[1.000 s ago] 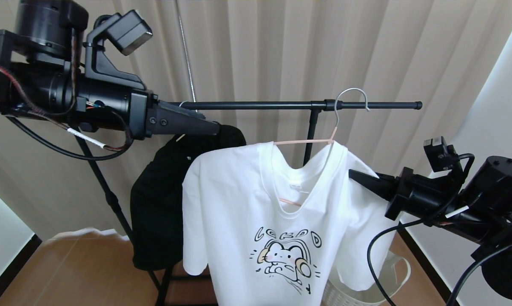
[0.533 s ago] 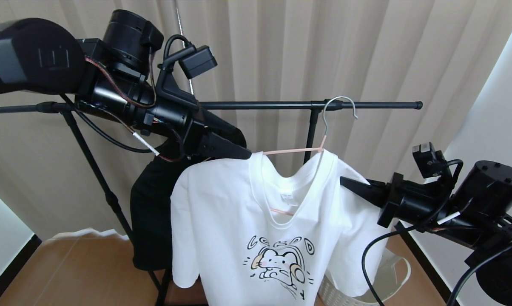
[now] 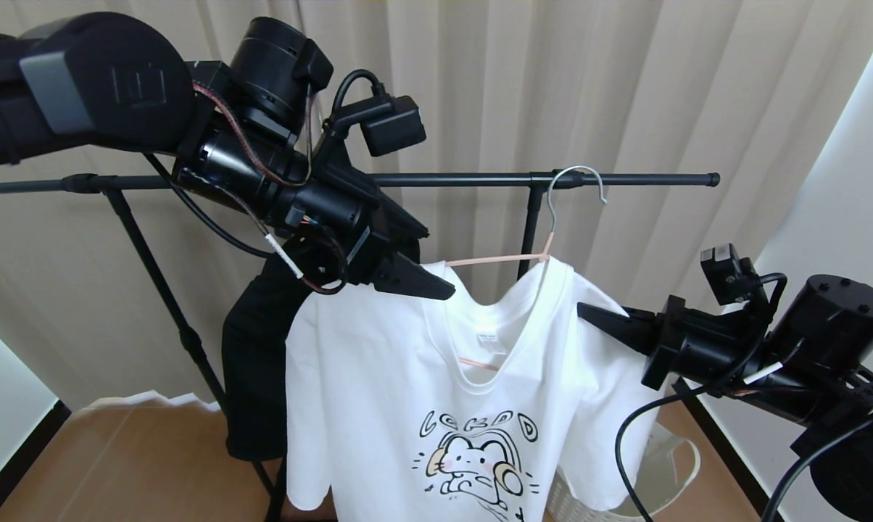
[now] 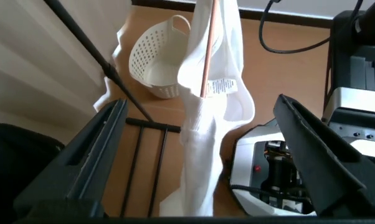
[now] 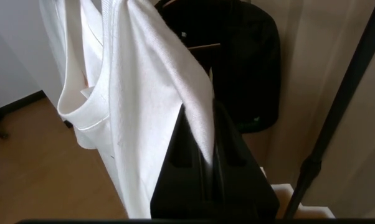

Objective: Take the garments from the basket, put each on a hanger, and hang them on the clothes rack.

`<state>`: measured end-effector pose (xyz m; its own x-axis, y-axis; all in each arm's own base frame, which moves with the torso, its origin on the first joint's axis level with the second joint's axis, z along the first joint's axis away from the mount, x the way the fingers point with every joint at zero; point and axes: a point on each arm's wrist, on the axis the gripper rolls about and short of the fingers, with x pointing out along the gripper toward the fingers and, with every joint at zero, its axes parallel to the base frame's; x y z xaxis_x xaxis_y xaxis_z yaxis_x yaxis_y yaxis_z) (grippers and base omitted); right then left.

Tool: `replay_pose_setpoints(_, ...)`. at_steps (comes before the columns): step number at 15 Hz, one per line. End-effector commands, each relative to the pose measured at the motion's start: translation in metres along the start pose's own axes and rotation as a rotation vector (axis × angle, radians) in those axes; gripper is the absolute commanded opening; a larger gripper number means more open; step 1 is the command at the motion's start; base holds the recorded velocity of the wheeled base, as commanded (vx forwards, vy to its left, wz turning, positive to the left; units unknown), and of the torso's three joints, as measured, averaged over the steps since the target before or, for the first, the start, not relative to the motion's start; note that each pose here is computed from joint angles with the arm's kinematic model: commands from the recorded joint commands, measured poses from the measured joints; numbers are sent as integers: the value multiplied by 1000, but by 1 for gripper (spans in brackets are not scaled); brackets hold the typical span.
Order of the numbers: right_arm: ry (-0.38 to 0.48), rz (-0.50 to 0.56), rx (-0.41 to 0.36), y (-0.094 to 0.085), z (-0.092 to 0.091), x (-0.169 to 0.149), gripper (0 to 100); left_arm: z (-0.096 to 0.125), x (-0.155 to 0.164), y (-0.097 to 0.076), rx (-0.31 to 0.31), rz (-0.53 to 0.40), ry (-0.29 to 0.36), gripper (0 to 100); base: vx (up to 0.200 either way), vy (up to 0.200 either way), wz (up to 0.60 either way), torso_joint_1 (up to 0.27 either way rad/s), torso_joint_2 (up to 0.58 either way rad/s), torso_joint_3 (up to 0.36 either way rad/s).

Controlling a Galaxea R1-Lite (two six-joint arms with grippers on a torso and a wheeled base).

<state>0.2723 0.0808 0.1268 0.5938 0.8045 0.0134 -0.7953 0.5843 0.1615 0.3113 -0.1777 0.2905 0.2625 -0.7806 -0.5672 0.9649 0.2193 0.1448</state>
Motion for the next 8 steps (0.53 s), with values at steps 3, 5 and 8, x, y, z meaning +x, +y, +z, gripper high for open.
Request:
replay_pose_setpoints(3, -5, 3, -6, 2, 2, -1, 0, -4, 15, 2, -1, 7, 47, 100, 0, 0, 0, 0, 0, 0)
replay_pose_setpoints(5, -6, 3, -7, 2, 2, -1, 0, -4, 22, 1, 0, -8, 52, 100, 0, 0, 0, 0, 0, 0)
replay_pose_setpoints(8, -6, 5, -18, 2, 2, -1, 0, -4, 30, -2, 0, -26, 58, 100, 0, 0, 0, 0, 0, 0)
